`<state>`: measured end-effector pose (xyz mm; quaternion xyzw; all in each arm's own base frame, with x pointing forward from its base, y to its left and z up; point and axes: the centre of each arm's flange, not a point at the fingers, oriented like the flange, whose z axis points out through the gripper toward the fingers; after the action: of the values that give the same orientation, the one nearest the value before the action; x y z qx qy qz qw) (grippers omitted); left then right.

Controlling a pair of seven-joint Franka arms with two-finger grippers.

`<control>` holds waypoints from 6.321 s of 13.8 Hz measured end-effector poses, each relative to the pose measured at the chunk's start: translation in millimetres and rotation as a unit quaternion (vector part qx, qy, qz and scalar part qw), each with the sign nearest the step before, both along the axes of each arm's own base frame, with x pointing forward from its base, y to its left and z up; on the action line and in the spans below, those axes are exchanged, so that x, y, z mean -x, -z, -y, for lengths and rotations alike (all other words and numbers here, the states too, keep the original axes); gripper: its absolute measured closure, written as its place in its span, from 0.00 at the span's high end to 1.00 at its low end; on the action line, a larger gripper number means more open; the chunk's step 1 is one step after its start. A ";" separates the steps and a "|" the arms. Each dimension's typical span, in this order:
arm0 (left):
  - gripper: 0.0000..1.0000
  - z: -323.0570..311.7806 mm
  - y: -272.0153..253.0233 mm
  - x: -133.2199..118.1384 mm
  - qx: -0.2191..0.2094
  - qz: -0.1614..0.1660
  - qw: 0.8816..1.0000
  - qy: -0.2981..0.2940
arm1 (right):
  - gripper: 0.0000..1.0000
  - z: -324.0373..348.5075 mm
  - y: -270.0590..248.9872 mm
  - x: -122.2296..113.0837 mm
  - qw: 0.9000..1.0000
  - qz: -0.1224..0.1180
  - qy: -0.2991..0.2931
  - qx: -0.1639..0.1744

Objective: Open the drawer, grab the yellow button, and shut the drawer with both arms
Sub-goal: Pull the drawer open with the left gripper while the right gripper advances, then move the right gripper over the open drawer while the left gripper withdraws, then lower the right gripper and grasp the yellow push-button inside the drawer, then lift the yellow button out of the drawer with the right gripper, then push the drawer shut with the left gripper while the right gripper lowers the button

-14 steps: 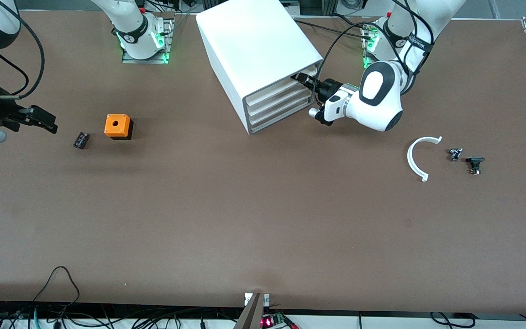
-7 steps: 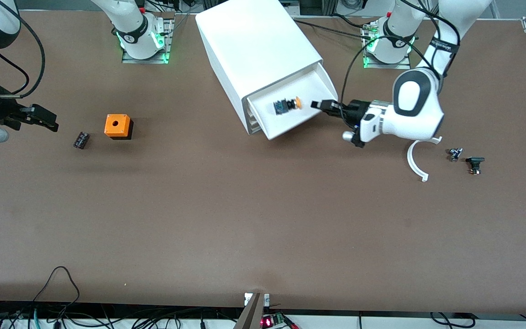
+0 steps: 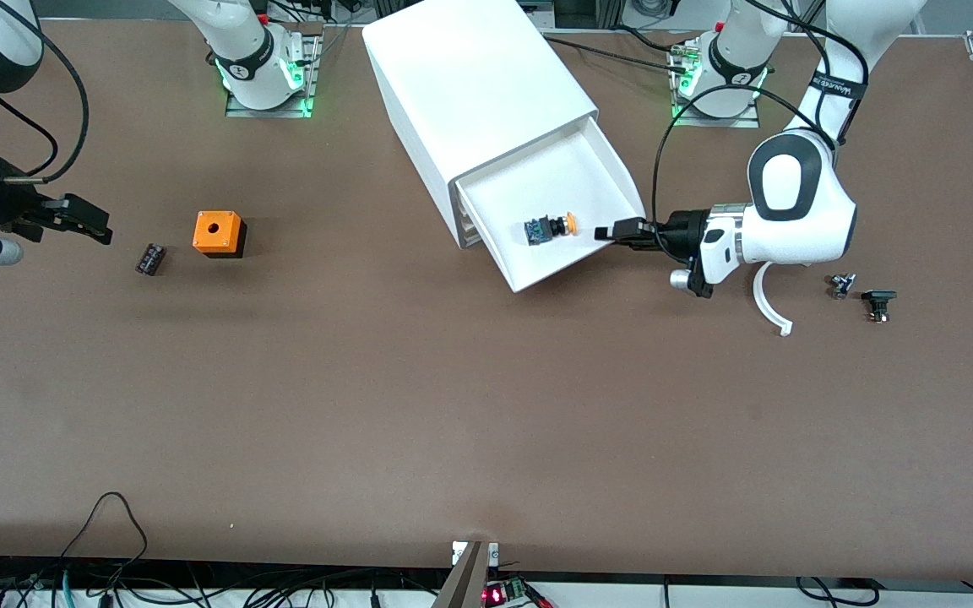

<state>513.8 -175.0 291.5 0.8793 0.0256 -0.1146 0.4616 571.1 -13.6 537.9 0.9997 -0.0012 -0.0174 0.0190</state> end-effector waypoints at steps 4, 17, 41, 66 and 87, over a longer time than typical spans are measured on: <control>0.82 -10.0 -14.3 -18.9 -0.048 0.052 0.997 0.008 | 1.00 -71.8 28.3 -7.6 0.998 -0.021 -0.064 0.000; 1.00 -121.3 -176.5 -98.5 -0.277 0.286 0.917 0.035 | 1.00 -436.4 33.6 22.4 0.866 0.041 -0.488 -0.103; 1.00 -158.3 -297.0 -46.9 -0.463 0.119 0.878 -0.022 | 1.00 -589.9 133.8 79.4 0.697 0.028 -0.709 -0.103; 1.00 -144.3 -313.5 -40.0 -0.463 0.117 0.878 -0.024 | 0.41 -612.1 98.6 98.1 0.758 0.075 -0.647 -0.045; 1.00 66.2 -101.1 -48.7 -0.433 -0.015 0.874 -0.221 | 0.41 -125.7 228.4 -63.8 0.995 -0.057 -0.059 0.052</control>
<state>562.5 -241.2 392.6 0.9607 0.2735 -0.0005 0.0476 635.0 112.1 309.6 0.9931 0.0581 -0.0727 0.0716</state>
